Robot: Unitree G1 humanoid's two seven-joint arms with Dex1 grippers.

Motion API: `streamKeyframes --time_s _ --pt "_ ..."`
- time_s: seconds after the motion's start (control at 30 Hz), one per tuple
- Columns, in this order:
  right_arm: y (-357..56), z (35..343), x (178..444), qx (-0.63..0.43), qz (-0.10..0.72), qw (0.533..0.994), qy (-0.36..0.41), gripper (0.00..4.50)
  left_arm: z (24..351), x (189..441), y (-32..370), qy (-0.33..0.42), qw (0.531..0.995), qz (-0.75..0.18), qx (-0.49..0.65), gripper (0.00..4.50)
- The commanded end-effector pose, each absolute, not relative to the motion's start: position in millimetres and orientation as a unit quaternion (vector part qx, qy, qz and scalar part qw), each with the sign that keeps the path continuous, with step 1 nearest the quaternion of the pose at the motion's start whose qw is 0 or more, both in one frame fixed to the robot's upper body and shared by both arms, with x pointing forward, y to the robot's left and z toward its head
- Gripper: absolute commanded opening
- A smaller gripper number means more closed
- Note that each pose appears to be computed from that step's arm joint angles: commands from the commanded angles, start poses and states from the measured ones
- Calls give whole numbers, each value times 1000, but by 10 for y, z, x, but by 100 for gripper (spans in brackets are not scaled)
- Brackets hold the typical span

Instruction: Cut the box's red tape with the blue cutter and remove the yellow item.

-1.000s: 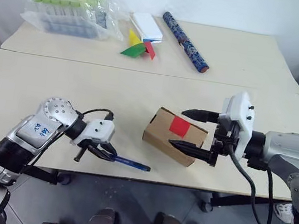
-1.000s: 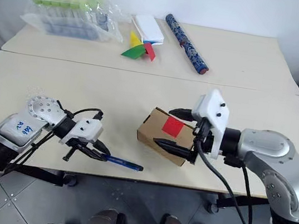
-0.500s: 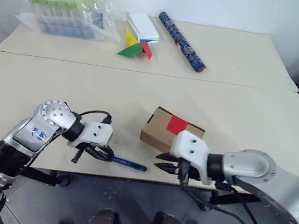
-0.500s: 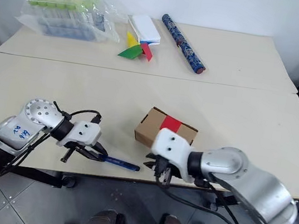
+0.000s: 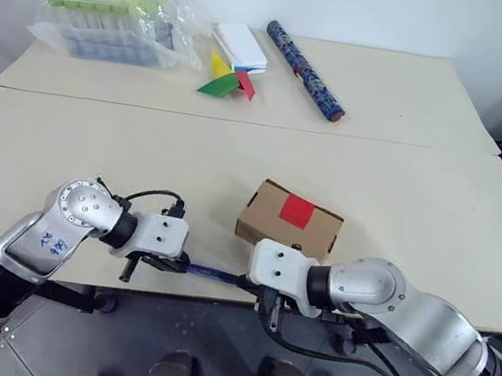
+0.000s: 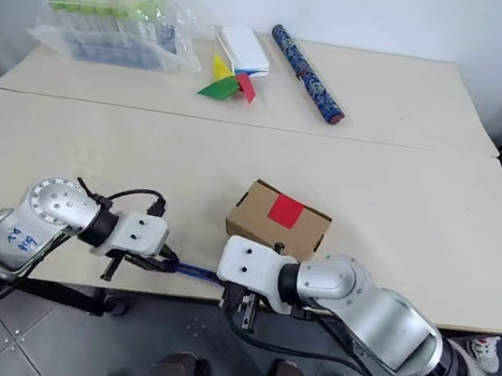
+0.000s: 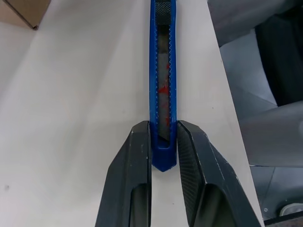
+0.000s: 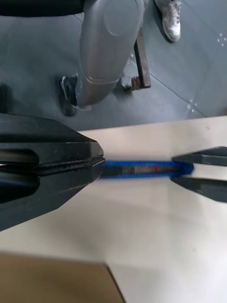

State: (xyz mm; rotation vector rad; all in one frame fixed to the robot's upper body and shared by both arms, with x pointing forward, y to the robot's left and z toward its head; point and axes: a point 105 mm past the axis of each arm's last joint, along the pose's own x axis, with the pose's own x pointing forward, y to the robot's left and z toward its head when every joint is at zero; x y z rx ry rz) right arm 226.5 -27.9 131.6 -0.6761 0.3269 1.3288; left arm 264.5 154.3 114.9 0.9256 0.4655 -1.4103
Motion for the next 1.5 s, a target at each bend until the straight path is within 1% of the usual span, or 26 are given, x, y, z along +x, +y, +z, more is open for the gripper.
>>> streamKeyframes --time_s 0.03,0.27,0.5,0.77,1.13,1.43,1.5 --pt "-244 1316 2246 -313 608 717 134 2 974 2587 1681 256 635 -601 412 43" --pt "-189 1239 2248 -312 610 716 134 2 974 2524 1679 256 633 -603 412 43" --pt "-136 1183 2340 -318 603 721 125 2 966 2465 1692 259 626 -608 414 43" --pt "-105 1133 2391 -320 602 722 121 2 961 2464 1695 258 626 -607 417 43" --pt "-137 1109 2271 -331 623 698 125 2 948 2476 1730 264 626 -601 422 43" --pt "-148 1057 2261 -334 623 695 131 2 940 2474 1714 262 625 -602 422 43" --pt "-127 1044 2275 -326 621 701 131 2 941 2478 1712 261 625 -602 422 43"
